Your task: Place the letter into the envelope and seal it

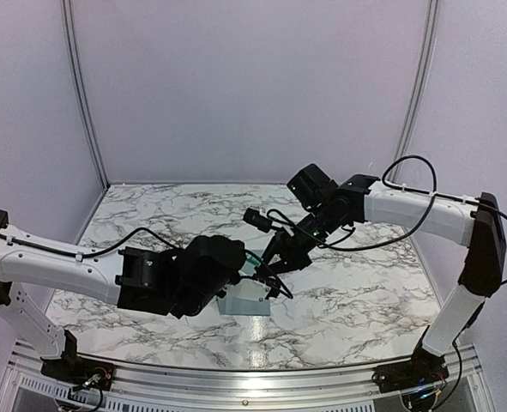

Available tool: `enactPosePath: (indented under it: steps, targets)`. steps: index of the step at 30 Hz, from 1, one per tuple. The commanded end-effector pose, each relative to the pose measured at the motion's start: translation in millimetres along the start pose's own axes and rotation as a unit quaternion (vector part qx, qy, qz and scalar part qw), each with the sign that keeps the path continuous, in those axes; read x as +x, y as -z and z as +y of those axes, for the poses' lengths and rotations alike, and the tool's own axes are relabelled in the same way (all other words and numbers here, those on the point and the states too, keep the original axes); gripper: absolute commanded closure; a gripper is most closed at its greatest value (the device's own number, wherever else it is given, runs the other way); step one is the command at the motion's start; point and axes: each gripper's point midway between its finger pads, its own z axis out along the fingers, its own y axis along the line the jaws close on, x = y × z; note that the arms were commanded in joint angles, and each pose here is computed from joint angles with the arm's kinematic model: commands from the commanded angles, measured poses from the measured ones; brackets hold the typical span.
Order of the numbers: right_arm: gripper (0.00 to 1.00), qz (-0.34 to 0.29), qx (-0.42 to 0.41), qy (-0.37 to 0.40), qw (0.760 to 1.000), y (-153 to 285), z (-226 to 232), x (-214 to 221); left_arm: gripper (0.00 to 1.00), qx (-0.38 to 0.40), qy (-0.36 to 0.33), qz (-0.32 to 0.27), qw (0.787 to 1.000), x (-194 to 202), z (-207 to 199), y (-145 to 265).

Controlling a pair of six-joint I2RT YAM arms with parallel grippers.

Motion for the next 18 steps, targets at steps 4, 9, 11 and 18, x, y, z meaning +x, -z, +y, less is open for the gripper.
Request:
enactPosePath:
  steps: [4, 9, 11, 18]
  targets:
    - [0.80, -0.017, -0.006, 0.039, 0.999, 11, 20, -12, 0.92, -0.025, 0.089, 0.009, 0.996, 7, 12, -6]
    - [0.57, -0.023, 0.025, 0.075, 0.997, 38, 16, -26, 0.94, -0.012, 0.209, -0.010, 0.978, 11, 4, -5]
    - [0.52, -0.040, 0.053, 0.088, 0.994, 64, 6, -37, 0.94, -0.001, 0.264, -0.027, 0.964, 9, 1, -3]
    - [0.46, -0.074, 0.109, 0.129, 0.983, 124, -7, -49, 0.96, 0.074, 0.523, -0.137, 0.838, -10, 0, 7]
